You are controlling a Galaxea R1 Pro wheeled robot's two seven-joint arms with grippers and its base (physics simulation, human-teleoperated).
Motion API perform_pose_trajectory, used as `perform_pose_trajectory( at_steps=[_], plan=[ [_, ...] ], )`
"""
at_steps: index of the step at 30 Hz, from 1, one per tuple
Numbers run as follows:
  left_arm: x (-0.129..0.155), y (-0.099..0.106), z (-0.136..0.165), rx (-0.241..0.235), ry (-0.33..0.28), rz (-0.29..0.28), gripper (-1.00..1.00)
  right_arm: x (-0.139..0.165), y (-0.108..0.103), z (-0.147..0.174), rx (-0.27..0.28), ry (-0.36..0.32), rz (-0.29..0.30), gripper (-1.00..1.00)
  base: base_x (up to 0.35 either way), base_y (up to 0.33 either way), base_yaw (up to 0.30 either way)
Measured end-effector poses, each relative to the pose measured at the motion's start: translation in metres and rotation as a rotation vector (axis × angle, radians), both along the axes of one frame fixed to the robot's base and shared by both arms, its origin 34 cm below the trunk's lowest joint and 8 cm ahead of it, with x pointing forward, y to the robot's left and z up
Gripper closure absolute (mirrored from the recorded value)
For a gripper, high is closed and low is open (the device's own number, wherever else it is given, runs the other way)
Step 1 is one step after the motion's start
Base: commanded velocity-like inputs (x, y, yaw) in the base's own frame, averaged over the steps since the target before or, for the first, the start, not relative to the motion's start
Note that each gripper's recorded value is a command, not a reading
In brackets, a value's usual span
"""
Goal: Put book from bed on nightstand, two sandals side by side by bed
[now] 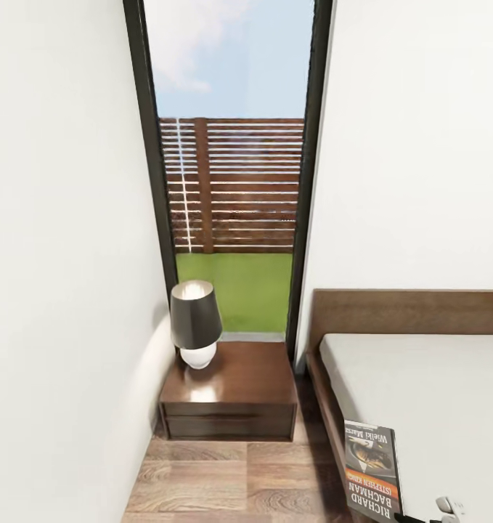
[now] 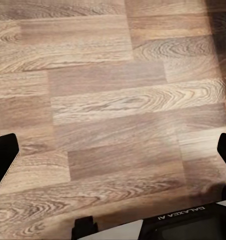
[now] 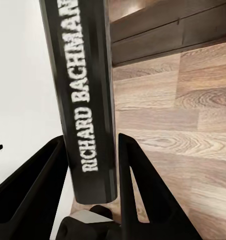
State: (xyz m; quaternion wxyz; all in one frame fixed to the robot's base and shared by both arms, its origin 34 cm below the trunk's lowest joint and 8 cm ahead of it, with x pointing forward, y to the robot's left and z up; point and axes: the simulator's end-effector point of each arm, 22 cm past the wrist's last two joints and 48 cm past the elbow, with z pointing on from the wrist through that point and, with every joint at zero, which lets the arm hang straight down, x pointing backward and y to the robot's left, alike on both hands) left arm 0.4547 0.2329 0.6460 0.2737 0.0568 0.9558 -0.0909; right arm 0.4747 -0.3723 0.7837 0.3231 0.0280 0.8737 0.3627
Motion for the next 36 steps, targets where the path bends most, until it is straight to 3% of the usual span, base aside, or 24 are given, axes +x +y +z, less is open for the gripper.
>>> perform_pose_trajectory(
  at_steps=[36],
  plan=[
    [0.0000,0.0000,0.0000,0.000,0.000,0.000,-1.00,0.0001,0.0000,0.0001,0.000,0.000,0.000,1.00,0.327,0.000,0.000]
  ],
)
